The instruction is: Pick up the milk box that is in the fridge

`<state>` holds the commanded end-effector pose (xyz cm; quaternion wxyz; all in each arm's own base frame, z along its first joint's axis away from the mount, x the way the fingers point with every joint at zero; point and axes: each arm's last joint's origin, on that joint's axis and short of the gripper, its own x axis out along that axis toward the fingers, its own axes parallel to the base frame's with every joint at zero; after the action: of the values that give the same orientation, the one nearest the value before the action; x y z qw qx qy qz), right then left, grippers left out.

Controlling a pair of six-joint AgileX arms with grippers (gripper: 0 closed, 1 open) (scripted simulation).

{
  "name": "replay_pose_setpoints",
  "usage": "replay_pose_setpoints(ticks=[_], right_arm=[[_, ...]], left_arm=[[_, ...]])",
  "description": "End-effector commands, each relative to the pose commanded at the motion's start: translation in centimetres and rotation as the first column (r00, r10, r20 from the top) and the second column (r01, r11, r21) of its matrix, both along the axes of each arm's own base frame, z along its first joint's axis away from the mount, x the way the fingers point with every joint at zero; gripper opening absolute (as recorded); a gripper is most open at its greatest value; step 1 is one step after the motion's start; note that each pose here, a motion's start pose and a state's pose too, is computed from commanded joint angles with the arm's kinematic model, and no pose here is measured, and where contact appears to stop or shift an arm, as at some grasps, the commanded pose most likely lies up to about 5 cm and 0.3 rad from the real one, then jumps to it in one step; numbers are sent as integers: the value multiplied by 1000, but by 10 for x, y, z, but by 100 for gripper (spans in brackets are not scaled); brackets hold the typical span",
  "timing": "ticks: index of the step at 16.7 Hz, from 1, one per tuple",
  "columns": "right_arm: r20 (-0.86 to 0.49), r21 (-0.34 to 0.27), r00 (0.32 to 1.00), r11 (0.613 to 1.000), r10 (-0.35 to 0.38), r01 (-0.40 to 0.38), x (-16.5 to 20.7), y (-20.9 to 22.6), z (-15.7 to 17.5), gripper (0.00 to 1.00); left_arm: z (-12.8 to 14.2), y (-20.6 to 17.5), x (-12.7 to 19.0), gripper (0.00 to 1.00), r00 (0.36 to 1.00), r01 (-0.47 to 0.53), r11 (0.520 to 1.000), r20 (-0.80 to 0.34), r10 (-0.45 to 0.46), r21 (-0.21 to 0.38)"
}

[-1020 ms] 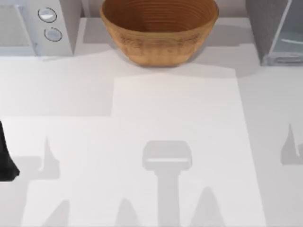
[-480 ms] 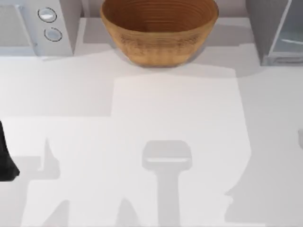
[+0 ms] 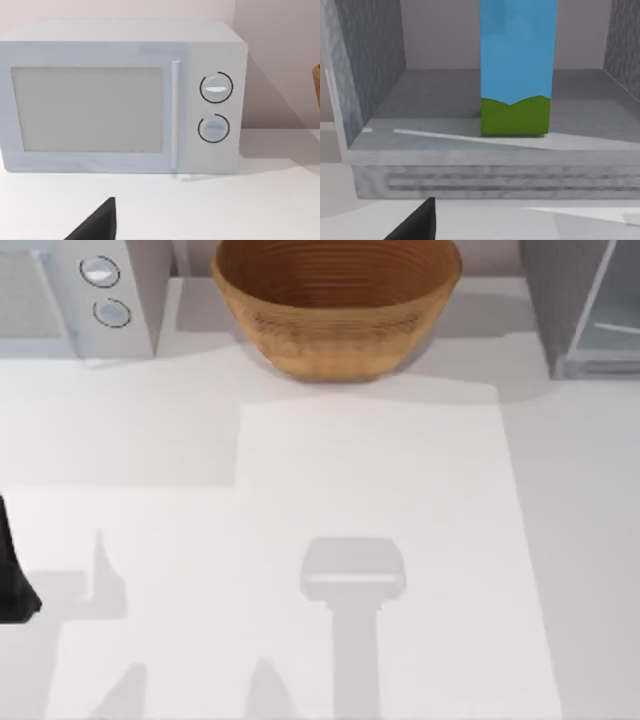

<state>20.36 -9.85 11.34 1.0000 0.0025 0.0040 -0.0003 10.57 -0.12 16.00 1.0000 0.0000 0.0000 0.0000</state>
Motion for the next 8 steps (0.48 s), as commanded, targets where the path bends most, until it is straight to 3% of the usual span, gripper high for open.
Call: replay_pose_setpoints(ticks=[8], right_arm=[[3,-2,1000,1000,3,-3,1,-2,-4,100]], left_arm=[[0,0,0,100,1000,0,1000,0,0,0]])
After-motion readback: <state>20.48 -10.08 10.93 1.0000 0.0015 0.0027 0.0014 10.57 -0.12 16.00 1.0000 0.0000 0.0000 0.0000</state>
